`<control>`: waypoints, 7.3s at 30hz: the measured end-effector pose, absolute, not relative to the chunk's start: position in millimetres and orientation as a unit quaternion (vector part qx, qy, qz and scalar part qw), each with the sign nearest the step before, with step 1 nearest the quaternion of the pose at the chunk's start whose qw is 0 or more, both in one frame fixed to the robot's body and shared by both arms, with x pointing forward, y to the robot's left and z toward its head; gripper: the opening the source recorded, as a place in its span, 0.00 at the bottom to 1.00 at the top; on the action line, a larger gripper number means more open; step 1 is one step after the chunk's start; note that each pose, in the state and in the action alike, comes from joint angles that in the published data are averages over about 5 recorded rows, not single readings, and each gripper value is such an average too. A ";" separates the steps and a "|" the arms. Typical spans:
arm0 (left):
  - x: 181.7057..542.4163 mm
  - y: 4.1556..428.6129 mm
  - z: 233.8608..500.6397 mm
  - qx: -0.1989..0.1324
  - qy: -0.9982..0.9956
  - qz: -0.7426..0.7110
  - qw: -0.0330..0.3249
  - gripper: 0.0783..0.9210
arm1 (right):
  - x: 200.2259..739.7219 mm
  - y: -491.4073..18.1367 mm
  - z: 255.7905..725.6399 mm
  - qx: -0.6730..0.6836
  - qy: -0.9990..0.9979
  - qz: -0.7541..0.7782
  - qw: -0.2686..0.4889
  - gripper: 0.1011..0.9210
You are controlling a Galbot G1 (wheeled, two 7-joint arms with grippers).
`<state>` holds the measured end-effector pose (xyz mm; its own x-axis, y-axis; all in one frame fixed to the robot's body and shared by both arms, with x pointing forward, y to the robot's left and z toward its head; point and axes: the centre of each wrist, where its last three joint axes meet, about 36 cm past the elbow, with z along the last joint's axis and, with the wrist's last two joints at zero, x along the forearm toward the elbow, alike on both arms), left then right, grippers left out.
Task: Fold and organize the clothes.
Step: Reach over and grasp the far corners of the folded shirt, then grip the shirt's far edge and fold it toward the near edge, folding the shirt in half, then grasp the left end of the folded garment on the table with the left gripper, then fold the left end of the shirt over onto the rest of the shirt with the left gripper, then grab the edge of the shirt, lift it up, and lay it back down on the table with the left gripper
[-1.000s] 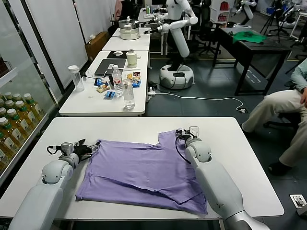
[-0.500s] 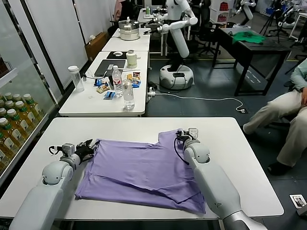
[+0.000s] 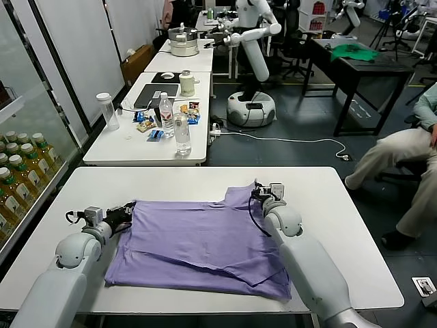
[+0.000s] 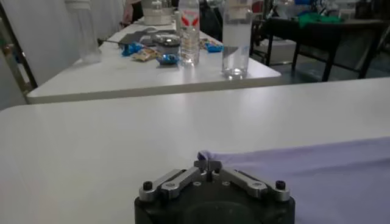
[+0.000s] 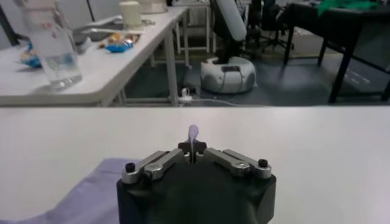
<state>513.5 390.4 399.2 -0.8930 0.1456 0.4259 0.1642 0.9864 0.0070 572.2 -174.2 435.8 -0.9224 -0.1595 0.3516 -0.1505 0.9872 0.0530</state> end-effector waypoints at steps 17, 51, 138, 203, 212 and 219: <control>450.9 381.6 406.8 -0.084 -0.980 -0.008 0.180 0.01 | 461.6 -196.2 457.4 0.094 -0.982 0.003 0.165 0.02; 371.1 379.0 396.4 -0.080 -0.975 -0.031 0.205 0.02 | 361.4 -208.4 438.4 0.094 -0.974 0.029 0.203 0.02; 326.6 344.8 498.3 0.107 -0.976 -0.101 0.157 0.04 | 296.8 -197.1 477.0 0.091 -0.977 0.099 0.167 0.88; 338.0 307.6 402.6 0.011 -0.965 0.034 0.259 0.42 | 308.8 -199.9 465.7 0.091 -0.974 0.105 0.176 0.88; 337.5 308.7 406.5 0.009 -0.966 0.045 0.255 0.11 | 308.7 -198.7 466.5 0.092 -0.975 0.105 0.175 0.88; 332.8 347.7 449.6 0.040 -0.977 0.015 0.208 0.01 | 308.7 -200.6 467.3 0.089 -0.975 0.106 0.174 0.88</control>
<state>332.8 347.7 449.6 -0.9103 -0.0722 0.4077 -0.0842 0.9964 -0.0117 308.7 -200.6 467.3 -0.9235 -0.1374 0.3581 -0.2111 0.9616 -0.1755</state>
